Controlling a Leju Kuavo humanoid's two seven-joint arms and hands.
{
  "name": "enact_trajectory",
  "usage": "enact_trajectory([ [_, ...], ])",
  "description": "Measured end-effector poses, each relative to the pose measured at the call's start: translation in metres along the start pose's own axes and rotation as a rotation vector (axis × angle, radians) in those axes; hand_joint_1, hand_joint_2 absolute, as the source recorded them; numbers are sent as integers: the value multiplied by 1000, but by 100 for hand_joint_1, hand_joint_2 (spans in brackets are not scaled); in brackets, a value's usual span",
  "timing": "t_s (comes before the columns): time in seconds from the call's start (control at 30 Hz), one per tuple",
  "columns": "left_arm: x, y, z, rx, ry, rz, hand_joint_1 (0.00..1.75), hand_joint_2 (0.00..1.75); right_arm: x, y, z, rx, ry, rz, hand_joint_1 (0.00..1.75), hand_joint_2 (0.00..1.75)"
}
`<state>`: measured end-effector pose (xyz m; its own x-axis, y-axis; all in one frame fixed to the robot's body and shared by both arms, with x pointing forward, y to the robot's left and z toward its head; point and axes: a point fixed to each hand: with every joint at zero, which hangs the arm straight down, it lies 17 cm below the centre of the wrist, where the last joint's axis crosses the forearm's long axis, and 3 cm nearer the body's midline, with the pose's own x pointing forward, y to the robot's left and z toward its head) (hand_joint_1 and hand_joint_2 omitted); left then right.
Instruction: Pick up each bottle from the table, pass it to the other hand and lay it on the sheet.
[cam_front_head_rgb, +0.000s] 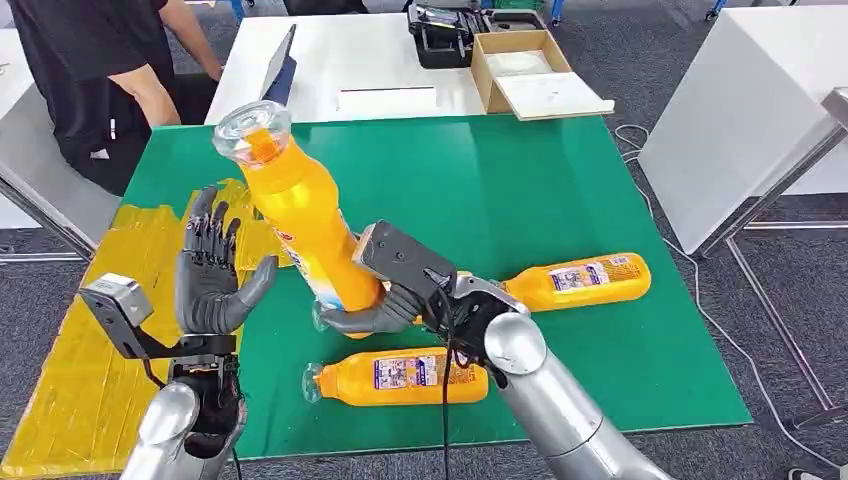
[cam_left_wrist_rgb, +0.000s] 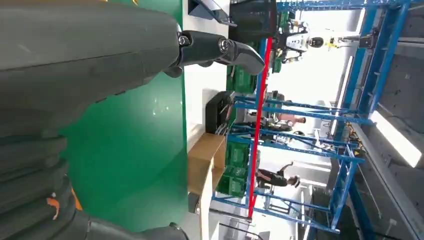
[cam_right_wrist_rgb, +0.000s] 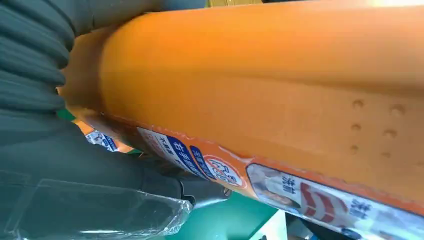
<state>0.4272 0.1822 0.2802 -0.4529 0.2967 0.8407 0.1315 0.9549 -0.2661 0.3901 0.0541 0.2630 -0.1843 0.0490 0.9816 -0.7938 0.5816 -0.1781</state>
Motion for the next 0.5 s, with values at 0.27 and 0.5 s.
enact_trajectory([
  [0.27,1,3,1,14,-4,-4,0,175,0,1,-1,5,-4,-14,175,175],
  [0.5,14,-4,8,-3,-33,21,0,175,-13,-39,-6,-106,36,-29,175,175],
])
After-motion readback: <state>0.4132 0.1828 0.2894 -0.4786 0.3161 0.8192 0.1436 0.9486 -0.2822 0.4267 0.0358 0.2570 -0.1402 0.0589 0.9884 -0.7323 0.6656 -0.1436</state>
